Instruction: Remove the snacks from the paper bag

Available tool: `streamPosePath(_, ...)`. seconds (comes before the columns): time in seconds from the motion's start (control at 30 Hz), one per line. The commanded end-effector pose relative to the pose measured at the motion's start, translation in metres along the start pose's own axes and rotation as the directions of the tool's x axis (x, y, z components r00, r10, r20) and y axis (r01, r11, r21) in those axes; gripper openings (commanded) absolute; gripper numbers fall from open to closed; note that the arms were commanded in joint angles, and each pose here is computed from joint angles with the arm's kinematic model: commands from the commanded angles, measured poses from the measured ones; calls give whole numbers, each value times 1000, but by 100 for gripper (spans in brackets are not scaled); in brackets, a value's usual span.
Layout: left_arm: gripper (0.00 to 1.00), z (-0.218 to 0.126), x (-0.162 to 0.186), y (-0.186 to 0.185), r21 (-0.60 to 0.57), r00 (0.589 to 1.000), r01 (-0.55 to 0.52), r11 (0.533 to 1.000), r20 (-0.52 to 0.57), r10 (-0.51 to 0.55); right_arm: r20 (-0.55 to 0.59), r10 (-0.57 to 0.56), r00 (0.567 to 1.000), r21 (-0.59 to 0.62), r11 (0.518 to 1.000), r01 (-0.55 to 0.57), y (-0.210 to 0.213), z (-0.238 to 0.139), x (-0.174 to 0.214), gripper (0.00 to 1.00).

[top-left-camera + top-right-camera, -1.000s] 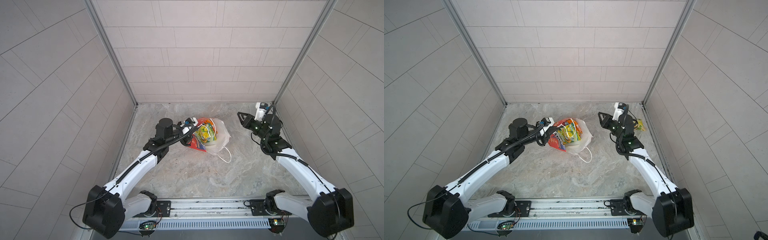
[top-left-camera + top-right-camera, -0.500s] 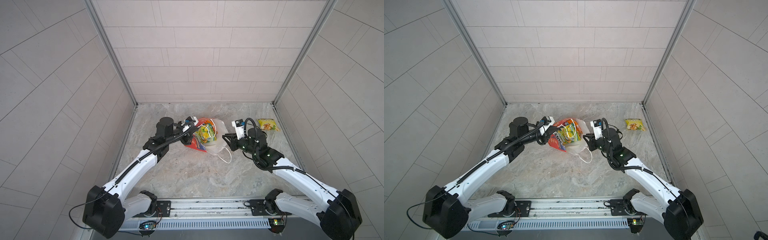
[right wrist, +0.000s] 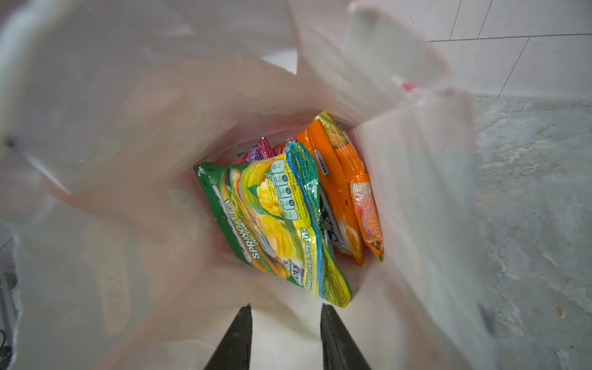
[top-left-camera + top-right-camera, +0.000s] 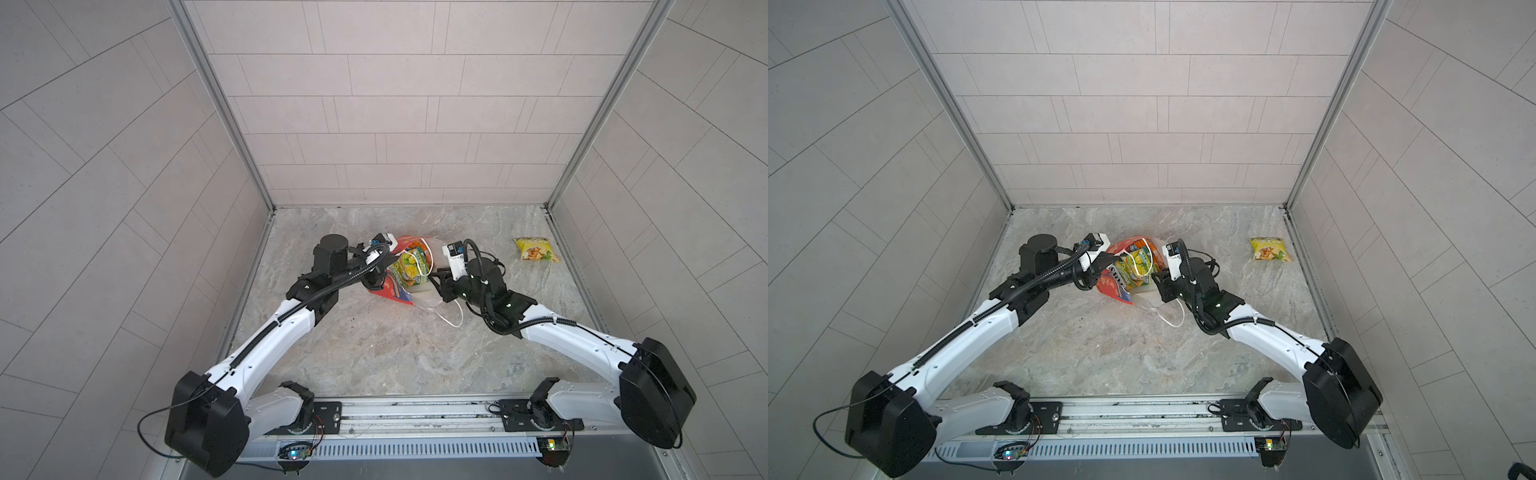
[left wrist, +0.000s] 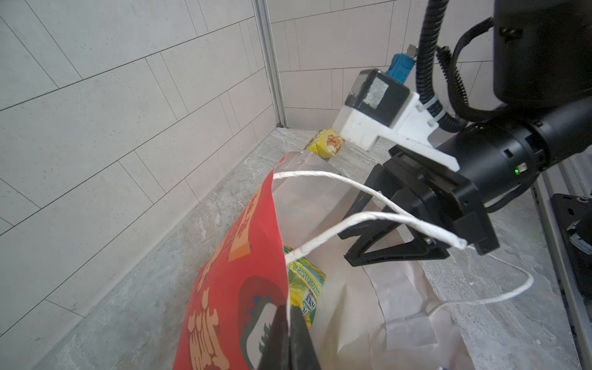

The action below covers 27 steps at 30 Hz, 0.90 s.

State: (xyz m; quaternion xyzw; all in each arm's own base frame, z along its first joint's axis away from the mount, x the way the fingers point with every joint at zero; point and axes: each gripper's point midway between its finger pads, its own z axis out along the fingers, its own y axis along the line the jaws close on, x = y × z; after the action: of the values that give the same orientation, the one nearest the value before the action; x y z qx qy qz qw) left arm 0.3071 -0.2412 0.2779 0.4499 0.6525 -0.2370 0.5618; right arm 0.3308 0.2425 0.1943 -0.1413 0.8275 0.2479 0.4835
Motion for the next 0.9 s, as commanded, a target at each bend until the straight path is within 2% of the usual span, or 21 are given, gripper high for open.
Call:
streamPosePath(0.0, 0, -5, -30, 2, -4, 996, -48, 999, 76, 48, 95, 6, 995, 40, 999, -10, 0, 5, -25, 41)
streamPosePath(0.33, 0, -4, -28, 2, -3, 996, -48, 999, 73, 48, 149, 32, 988, 86, 995, -45, -8, 27, -23, 48)
streamPosePath(0.87, 0, -1, -26, 1, 1, 996, -49, 999, 71, 49, 91, 28, 995, 97, 995, -37, -3, 67, -11, 54)
